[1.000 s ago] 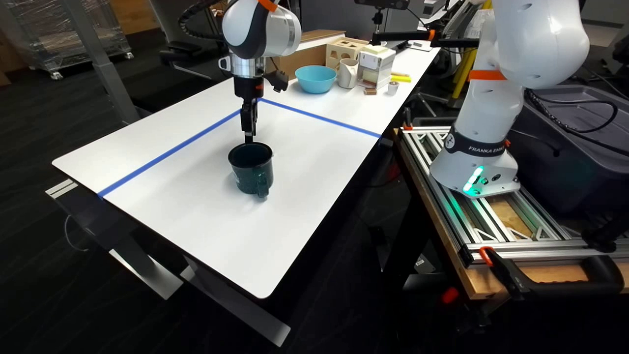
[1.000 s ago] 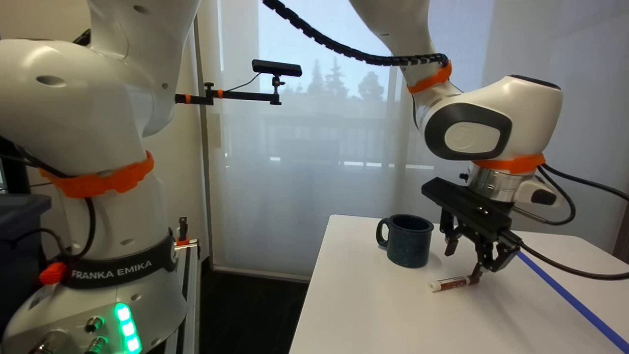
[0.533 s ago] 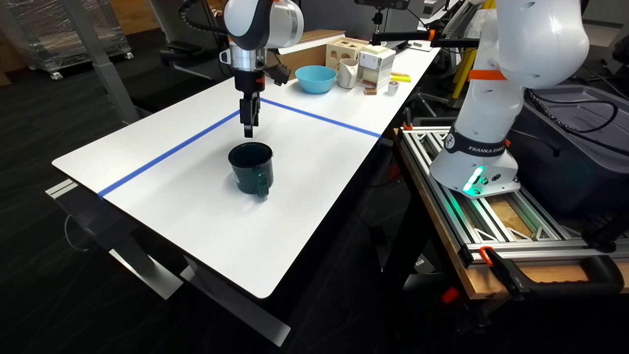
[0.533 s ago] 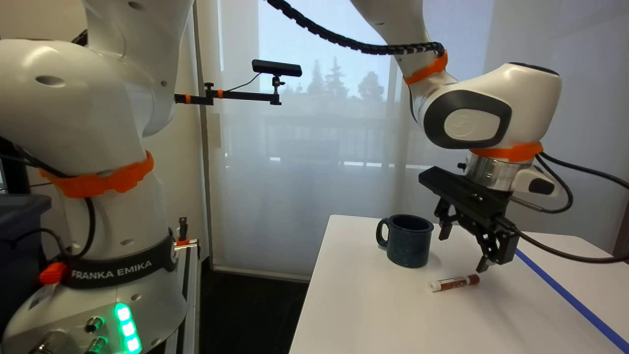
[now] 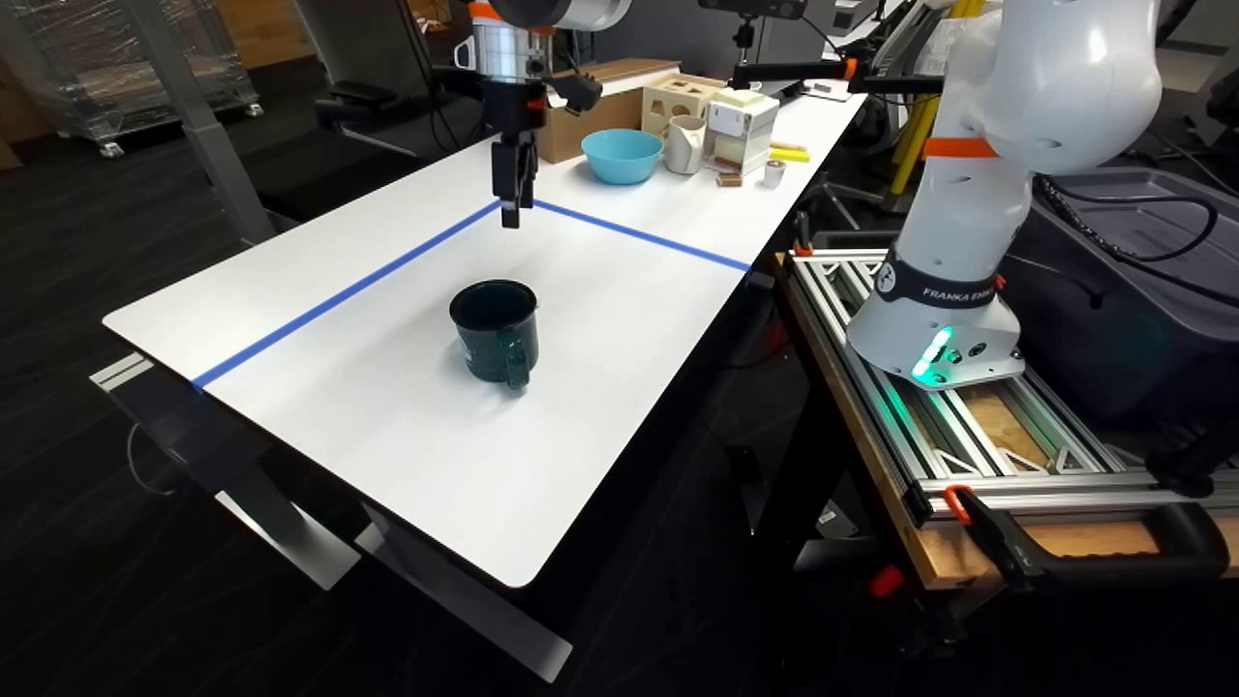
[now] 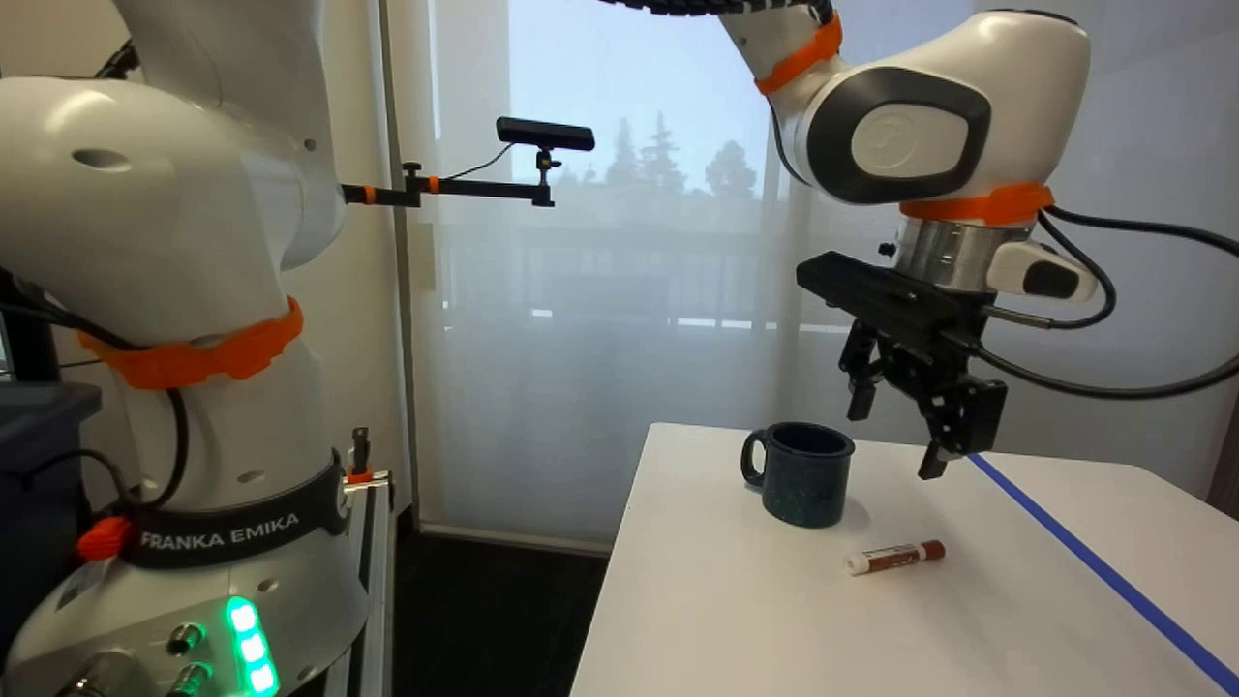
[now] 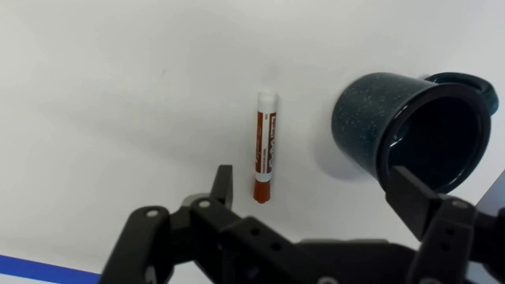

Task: Remove the red marker from the mug.

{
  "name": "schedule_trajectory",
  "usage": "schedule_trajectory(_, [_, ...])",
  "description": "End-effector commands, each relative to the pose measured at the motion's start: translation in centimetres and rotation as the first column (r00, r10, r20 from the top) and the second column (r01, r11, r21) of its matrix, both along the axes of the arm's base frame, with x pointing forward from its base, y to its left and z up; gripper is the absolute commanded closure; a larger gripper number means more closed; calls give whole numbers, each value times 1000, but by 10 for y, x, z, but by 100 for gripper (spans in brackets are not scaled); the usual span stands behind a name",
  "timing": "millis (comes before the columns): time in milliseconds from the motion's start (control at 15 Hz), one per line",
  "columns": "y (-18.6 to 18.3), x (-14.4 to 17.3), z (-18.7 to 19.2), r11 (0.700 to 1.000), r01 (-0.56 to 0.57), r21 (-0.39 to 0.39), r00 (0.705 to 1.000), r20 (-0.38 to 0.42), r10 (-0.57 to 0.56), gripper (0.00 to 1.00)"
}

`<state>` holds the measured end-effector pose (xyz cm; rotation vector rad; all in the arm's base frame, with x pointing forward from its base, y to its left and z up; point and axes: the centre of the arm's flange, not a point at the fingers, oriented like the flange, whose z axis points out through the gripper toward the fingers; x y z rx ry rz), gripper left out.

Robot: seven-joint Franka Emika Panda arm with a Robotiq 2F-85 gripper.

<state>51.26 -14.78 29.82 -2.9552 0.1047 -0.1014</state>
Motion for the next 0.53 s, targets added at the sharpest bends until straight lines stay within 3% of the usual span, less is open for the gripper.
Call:
schedule_trajectory(0, [1, -2, 2, 1000, 2, 0, 1000, 1, -2, 0])
schedule_trajectory(467, [2, -6, 1, 1000, 3, 1, 1000, -4, -3, 0])
